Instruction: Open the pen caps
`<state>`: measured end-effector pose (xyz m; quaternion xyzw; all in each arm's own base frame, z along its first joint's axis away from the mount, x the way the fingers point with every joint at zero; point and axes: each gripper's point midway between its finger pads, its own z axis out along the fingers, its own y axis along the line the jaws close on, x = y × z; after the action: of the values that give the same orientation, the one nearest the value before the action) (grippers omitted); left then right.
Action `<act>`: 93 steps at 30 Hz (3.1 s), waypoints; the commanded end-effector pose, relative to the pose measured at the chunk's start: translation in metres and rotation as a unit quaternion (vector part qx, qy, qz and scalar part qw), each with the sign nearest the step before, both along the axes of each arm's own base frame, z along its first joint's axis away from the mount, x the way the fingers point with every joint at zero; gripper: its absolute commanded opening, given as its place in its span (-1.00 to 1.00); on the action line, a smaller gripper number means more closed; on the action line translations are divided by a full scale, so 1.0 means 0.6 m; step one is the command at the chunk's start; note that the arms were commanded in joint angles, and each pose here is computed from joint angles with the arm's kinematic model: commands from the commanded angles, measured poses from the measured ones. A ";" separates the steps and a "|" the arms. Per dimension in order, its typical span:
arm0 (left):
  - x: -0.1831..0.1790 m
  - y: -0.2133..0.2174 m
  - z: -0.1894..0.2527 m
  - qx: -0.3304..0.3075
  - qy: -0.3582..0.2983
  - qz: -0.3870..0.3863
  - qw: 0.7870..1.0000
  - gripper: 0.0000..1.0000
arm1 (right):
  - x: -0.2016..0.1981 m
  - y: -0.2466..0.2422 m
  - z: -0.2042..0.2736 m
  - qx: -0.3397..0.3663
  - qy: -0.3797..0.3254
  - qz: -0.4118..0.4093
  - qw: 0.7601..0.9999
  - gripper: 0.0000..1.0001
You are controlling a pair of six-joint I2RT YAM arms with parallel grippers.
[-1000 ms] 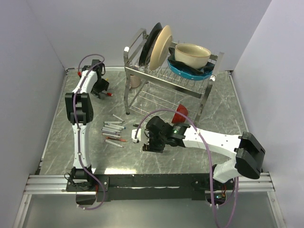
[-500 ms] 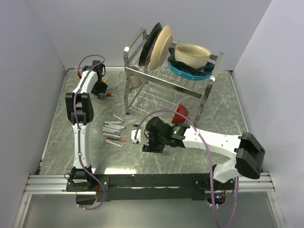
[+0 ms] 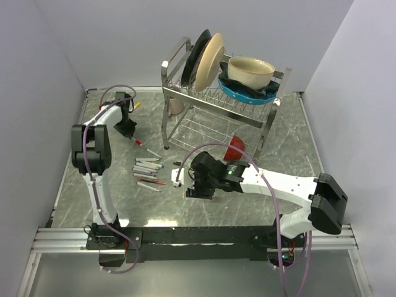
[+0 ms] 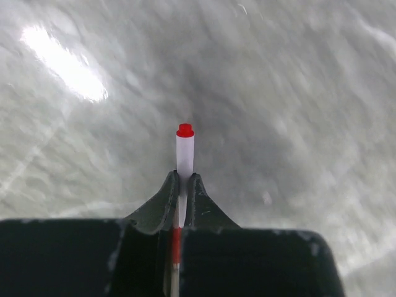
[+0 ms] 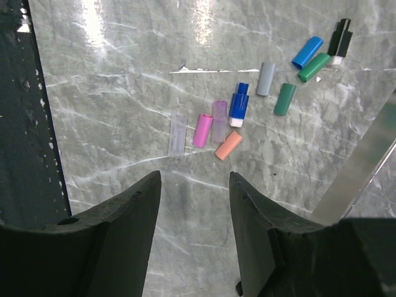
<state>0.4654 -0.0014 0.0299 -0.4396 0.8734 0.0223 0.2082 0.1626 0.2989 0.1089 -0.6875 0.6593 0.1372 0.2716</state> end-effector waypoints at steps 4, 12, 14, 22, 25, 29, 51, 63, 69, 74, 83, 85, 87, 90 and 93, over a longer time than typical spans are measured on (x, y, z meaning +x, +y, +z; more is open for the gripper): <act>0.027 -0.084 0.195 -0.109 -0.268 -0.125 0.949 -0.99 | -0.008 0.017 0.055 0.062 -0.019 0.023 0.998 0.11; -0.155 -0.192 0.376 -0.219 -0.478 -0.239 0.816 -0.99 | -0.002 0.023 0.133 0.186 0.006 -0.004 0.982 0.18; -0.223 -0.212 0.375 -0.242 -0.500 -0.240 0.796 -0.99 | -0.013 0.019 0.160 0.230 0.016 0.002 0.973 0.30; -0.398 -0.253 0.336 -0.342 -0.566 -0.196 0.724 -0.99 | -0.038 0.039 0.174 0.300 0.173 -0.028 0.938 0.69; -0.427 -0.252 0.324 -0.371 -0.574 -0.175 0.709 -0.98 | -0.058 0.050 0.161 0.301 0.227 -0.017 0.926 0.77; -0.451 -0.255 0.329 -0.402 -0.585 -0.175 0.683 -0.98 | -0.064 0.061 0.147 0.300 0.260 -0.017 0.918 0.79; -0.453 -0.330 0.245 -0.407 -0.521 -0.173 0.730 -0.99 | -0.004 0.085 0.136 0.308 0.283 -0.143 0.897 0.64; -0.464 -0.371 0.228 -0.402 -0.492 -0.165 0.754 -0.99 | 0.006 0.084 0.130 0.306 0.290 -0.160 0.892 -0.16; -0.465 -0.373 0.222 -0.397 -0.488 -0.158 0.761 -0.99 | -0.001 0.086 0.122 0.292 0.305 -0.150 0.894 -0.08; -0.464 -0.366 0.226 -0.392 -0.494 -0.152 0.761 -0.99 | -0.004 0.089 0.112 0.281 0.312 -0.147 0.896 0.19; -0.466 -0.369 0.226 -0.395 -0.494 -0.154 0.759 -0.99 | -0.011 0.093 0.109 0.272 0.313 -0.137 0.900 -0.14; -0.465 -0.368 0.222 -0.395 -0.492 -0.150 0.762 -0.99 | -0.015 0.093 0.111 0.274 0.312 -0.130 0.900 -0.60; -0.461 -0.363 0.212 -0.383 -0.486 -0.143 0.772 -0.99 | -0.021 0.092 0.108 0.265 0.318 -0.123 0.902 -1.00; -0.439 -0.320 0.173 -0.310 -0.462 -0.089 0.826 -0.99 | -0.029 0.093 0.099 0.245 0.319 -0.106 0.909 -1.00; -0.421 -0.233 0.165 -0.229 -0.467 0.014 0.854 -0.99 | -0.042 0.096 0.080 0.213 0.324 -0.092 0.917 -1.00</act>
<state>0.1902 -0.2181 0.1700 -0.3285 0.6464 -0.5546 0.4083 0.1525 0.3448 0.1429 -0.4067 0.7670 0.4522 0.2045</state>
